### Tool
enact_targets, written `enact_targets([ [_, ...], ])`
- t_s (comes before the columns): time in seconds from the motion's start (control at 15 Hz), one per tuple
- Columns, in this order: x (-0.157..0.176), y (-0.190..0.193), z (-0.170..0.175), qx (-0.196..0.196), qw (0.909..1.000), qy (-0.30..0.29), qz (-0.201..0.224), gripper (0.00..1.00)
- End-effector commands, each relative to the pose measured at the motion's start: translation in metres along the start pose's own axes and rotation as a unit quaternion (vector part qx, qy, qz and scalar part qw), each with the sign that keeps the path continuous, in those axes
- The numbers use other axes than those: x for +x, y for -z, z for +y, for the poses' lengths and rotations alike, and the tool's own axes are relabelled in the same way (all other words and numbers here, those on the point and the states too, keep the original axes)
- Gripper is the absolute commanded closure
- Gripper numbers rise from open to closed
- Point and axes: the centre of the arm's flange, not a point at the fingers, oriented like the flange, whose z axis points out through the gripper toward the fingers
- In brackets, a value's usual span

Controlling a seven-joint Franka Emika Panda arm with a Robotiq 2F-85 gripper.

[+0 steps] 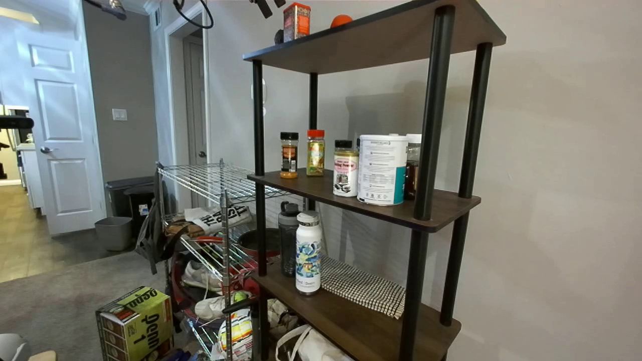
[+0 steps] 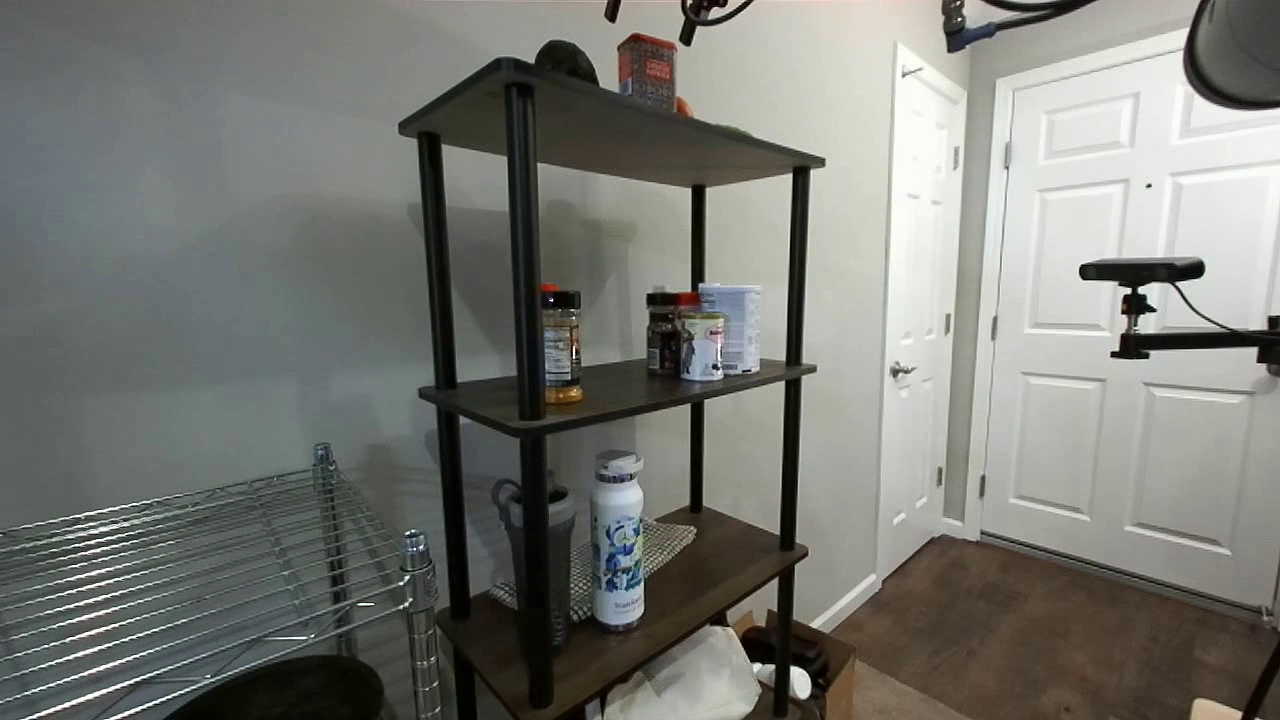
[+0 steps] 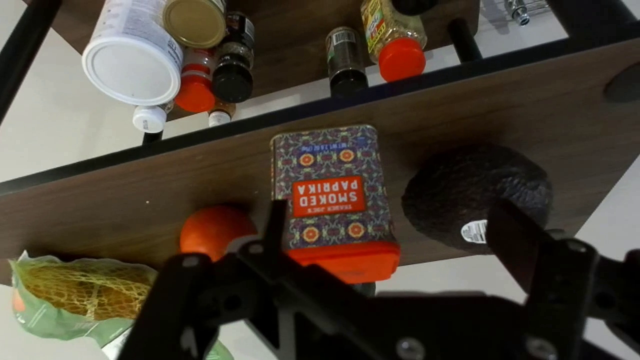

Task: Shift the container with the lid to the bottom shelf

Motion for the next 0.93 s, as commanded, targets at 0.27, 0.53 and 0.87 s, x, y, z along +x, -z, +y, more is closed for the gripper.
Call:
enact_targets([
  [0.27,0.015,-0.017,-0.007,-0.004,0.9997,-0.017,-0.015,0.00],
  [0.53,0.019,-0.022,-0.006,0.005,0.9991,-0.038,-0.018,0.00],
  [0.87,0.024,-0.022,0.008,-0.005,0.9982,-0.059,-0.012,0.00],
])
